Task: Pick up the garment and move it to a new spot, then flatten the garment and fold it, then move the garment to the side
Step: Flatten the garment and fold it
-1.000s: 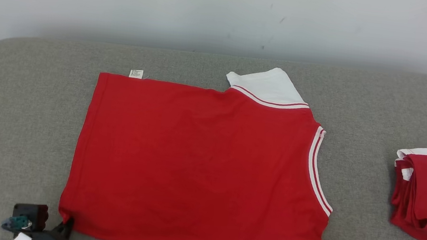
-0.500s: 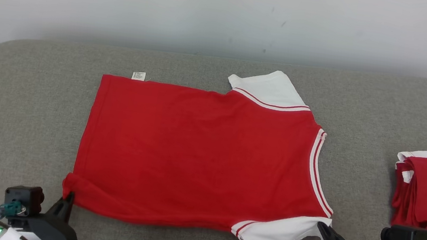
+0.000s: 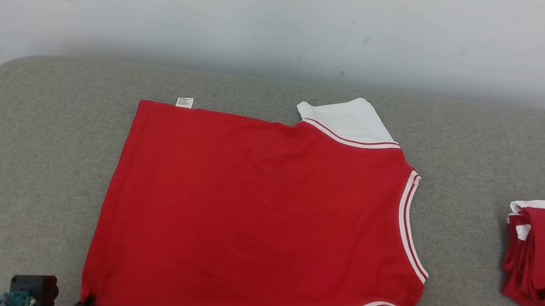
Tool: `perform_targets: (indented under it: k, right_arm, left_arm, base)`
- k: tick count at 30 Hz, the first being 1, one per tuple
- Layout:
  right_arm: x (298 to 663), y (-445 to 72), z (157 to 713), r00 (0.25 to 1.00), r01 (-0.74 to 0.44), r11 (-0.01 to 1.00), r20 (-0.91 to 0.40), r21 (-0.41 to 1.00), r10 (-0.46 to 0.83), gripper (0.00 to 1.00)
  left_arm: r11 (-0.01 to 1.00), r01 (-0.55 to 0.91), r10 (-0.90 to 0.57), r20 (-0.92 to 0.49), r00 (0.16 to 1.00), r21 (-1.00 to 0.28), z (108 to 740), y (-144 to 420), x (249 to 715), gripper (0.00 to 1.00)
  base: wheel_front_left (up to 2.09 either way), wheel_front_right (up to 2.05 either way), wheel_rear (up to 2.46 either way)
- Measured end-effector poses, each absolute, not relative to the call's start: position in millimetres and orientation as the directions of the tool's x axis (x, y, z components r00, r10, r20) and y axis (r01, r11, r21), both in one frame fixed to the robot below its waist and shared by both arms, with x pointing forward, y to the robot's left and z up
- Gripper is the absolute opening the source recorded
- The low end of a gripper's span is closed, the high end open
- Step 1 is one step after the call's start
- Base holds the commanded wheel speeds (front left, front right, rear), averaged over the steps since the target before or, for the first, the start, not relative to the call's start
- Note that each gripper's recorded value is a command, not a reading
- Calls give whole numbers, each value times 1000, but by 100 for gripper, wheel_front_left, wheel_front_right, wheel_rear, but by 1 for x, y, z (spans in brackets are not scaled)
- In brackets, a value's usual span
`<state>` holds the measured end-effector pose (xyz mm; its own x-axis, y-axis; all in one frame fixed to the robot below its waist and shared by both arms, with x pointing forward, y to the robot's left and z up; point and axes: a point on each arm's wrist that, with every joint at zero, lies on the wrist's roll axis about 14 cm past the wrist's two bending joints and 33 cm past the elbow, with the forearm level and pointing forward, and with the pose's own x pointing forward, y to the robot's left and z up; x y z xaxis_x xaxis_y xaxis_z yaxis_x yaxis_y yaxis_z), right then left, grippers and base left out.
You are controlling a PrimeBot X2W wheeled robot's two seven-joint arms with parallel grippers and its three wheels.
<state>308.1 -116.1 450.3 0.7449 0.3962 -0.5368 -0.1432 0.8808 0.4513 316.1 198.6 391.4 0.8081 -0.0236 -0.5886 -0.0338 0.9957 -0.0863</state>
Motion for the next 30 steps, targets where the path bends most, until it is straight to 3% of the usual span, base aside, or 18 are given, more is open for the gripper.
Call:
perform_targets:
  k: [11,21,30]
  right_arm:
    - [308,-115,461,727,-175,882,-547,438,416,0]
    - [330,-127,478,714,-236,902,-564,362,414,0]
    - [366,-127,491,688,-284,895,-576,345,441,0]
  left_arm:
    - [998,6,-41,-645,763,-56,396,200,313,0]
    - [999,35,-21,-612,790,11,434,206,358,0]
    - [1000,28,-14,-644,765,12,442,206,390,0]
  base:
    - [0,0,0]
    - [0,0,0]
    - [0,0,0]
